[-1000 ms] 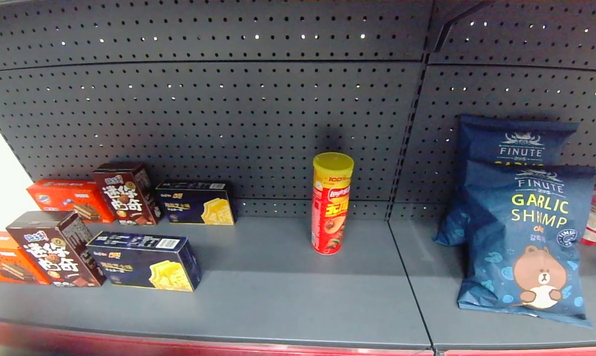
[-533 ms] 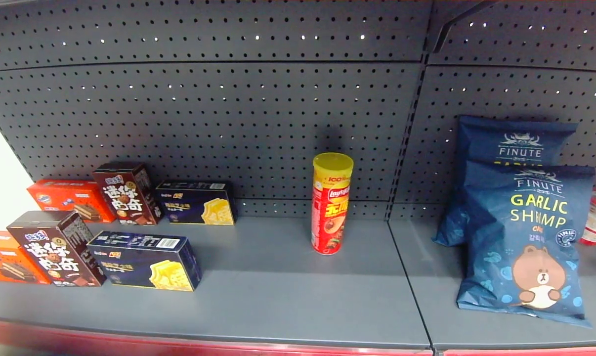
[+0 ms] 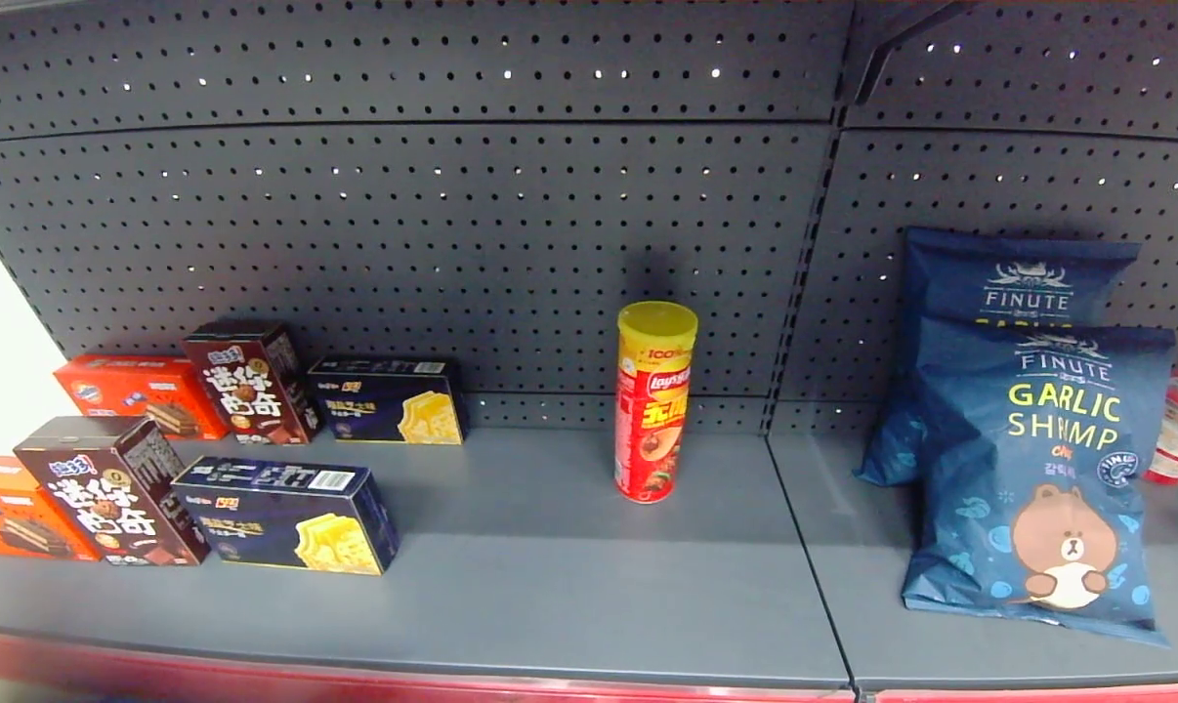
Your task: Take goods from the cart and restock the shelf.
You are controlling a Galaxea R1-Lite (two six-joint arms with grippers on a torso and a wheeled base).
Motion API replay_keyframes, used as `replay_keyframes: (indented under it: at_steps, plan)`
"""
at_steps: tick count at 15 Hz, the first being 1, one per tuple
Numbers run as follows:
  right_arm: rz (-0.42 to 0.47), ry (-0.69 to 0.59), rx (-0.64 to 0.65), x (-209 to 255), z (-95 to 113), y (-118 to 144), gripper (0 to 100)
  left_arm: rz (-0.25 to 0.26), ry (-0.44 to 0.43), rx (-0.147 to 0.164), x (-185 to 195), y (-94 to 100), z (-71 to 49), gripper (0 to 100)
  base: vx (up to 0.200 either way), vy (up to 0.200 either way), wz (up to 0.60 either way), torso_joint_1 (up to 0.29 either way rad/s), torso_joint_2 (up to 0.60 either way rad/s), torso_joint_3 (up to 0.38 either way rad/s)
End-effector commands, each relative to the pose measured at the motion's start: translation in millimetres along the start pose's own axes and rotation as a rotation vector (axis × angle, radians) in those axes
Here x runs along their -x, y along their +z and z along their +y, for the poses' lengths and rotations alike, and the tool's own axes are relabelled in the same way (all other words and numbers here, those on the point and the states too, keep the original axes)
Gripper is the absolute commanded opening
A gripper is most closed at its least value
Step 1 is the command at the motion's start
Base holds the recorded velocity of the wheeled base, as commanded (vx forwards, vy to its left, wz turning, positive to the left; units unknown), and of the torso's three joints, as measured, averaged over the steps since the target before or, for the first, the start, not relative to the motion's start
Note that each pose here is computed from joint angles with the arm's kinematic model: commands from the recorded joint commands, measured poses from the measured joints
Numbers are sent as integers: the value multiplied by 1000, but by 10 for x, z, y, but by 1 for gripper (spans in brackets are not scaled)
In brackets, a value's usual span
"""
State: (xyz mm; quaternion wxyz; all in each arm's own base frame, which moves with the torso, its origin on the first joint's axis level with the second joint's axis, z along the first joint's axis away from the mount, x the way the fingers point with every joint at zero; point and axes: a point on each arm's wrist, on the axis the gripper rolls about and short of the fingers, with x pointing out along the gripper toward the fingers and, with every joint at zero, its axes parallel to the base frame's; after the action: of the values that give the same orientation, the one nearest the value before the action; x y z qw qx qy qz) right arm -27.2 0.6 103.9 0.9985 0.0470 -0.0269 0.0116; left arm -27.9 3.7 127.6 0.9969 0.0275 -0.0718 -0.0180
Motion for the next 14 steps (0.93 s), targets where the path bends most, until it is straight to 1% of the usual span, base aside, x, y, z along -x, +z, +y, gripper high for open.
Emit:
replay_keyframes:
  at_steps: [1,2,3,4,5,7,8,9,11,12,13,14]
  plan:
    - [89,160,-120,-340,99,864,100,10,3,-10,-5,-8,0,0,0,0,0,0,0,0]
    - [90,254,-24,-344,111,872,100,20,3,-22,-11,-36,-2,0,0,0,0,0,0,0]
    - [100,255,9,-383,115,895,100,32,0,-30,-18,-73,-5,0,0,0,0,0,0,0]
    - [122,261,42,-488,134,976,100,40,-5,-29,-22,-92,-8,0,0,0,0,0,0,0]
    - [125,299,50,-573,164,1108,100,58,-7,-28,-33,-153,-12,0,0,0,0,0,0,0]
    - [146,377,50,-782,246,1352,100,79,-10,-31,-41,-209,-16,0,0,0,0,0,0,0]
    - [153,406,50,-839,275,1399,100,81,-8,-29,-41,-213,-16,0,0,0,0,0,0,0]
    - [187,520,46,-970,387,1463,100,86,1,-25,-43,-226,-15,0,0,0,0,0,0,0]
    - [262,613,60,-1142,514,1401,100,90,-4,-27,-44,-237,-17,0,0,0,0,0,0,0]
    - [282,691,77,-1199,559,1362,100,101,-8,-26,-49,-273,-20,0,0,0,0,0,0,0]
    - [311,736,106,-1274,600,1311,100,110,-14,-27,-56,-316,-25,0,0,0,0,0,0,0]
    - [327,744,131,-1341,631,1280,100,115,-22,-29,-59,-339,-28,0,0,0,0,0,0,0]
